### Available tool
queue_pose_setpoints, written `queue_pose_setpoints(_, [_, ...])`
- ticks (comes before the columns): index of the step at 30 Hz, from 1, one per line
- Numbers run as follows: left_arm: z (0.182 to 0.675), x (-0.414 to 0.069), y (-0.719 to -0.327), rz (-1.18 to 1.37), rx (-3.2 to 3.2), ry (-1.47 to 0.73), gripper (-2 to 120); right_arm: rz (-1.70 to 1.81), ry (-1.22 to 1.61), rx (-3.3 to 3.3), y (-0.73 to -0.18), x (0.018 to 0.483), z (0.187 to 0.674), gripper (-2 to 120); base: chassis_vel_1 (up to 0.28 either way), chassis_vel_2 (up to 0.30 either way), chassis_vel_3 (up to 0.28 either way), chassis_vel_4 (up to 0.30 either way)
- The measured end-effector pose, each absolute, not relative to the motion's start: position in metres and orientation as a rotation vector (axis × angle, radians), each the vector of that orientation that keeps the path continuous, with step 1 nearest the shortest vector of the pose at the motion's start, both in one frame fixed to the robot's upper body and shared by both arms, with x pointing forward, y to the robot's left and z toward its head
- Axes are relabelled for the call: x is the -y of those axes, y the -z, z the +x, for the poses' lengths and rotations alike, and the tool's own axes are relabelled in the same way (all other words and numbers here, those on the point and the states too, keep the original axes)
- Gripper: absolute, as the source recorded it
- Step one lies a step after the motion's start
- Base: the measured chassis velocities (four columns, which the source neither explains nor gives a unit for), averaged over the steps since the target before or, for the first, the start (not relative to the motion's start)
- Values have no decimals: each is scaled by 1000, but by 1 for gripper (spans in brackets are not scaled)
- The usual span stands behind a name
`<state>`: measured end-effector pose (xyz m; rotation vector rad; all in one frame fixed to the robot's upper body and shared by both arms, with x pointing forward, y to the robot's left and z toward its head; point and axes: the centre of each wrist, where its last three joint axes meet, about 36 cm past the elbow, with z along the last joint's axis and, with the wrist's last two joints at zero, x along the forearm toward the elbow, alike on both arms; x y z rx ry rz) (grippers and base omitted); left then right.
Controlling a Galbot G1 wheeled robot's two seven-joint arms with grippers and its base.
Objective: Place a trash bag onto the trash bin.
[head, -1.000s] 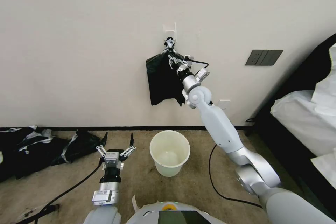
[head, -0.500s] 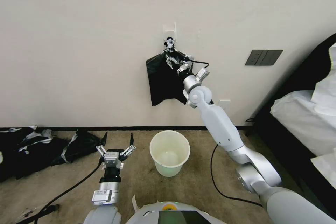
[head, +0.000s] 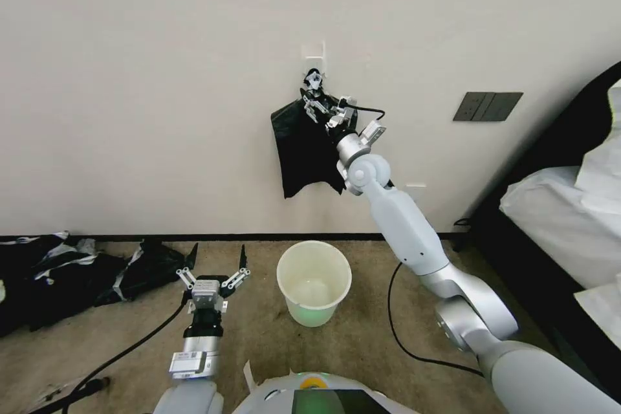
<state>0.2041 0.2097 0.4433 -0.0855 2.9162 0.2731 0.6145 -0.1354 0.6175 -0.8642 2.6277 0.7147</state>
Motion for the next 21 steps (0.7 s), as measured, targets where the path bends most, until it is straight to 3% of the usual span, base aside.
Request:
queue_pose_setpoints(7, [203, -210, -444, -86, -2916, -274, 100, -865, -720, -2627, -618, 134, 616, 61, 0, 0, 0, 0])
queue_pose_setpoints(21, [203, -210, -445, -81, -2906, -300, 100, -856, -720, -2631, -620, 139, 619, 15, 0, 0, 0, 0])
